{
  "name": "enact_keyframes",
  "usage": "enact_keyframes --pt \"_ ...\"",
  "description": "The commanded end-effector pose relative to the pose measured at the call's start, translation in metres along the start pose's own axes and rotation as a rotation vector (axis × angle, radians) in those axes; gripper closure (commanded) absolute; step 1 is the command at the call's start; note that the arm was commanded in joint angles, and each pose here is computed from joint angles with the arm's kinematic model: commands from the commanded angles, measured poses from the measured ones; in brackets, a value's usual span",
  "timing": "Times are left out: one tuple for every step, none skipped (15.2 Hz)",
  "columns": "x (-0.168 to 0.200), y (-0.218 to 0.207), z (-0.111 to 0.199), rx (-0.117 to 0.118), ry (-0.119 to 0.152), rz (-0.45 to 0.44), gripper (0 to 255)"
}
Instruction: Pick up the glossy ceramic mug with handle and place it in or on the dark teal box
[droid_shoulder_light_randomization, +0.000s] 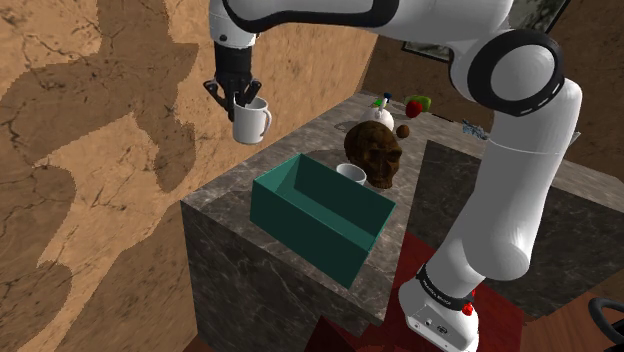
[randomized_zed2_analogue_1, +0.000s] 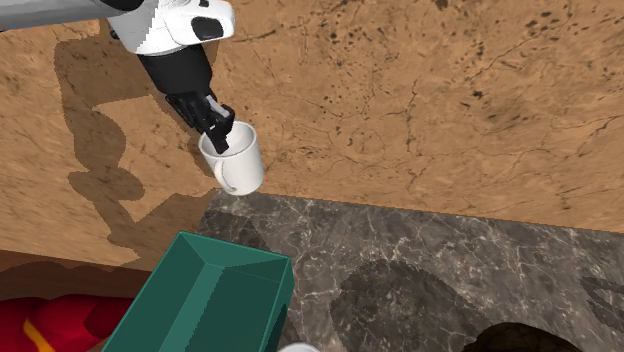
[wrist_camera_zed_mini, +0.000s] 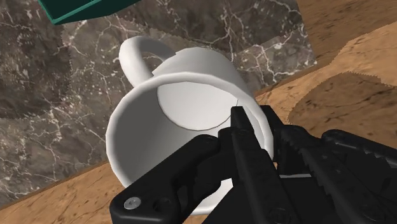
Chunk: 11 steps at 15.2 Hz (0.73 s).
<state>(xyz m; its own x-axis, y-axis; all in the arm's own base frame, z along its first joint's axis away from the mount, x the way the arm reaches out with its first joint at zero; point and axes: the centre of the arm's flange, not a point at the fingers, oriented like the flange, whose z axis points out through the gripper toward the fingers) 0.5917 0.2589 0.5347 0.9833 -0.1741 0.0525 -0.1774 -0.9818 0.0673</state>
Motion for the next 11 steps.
enact_keyframes --pt "0.001 0.0 -0.01 0.0 0.0 0.0 255" --pt "0.001 0.001 -0.016 0.0 0.0 0.0 255" --pt "0.001 0.001 -0.021 0.0 0.0 0.0 255" --pt "0.001 0.001 -0.026 0.0 0.0 0.0 255" --pt "0.002 0.002 -0.031 0.0 0.0 0.0 255" --pt "-0.01 0.007 -0.033 0.0 0.0 0.0 255" --pt "-0.022 0.013 -0.034 0.0 0.0 0.0 255" --pt "-0.034 0.018 -0.036 0.0 0.0 0.0 255" --pt "-0.046 0.023 -0.037 0.0 0.0 0.0 255" --pt "-0.058 0.029 -0.039 0.0 0.0 0.0 255" --pt "-0.07 0.034 -0.04 0.0 0.0 0.0 255"
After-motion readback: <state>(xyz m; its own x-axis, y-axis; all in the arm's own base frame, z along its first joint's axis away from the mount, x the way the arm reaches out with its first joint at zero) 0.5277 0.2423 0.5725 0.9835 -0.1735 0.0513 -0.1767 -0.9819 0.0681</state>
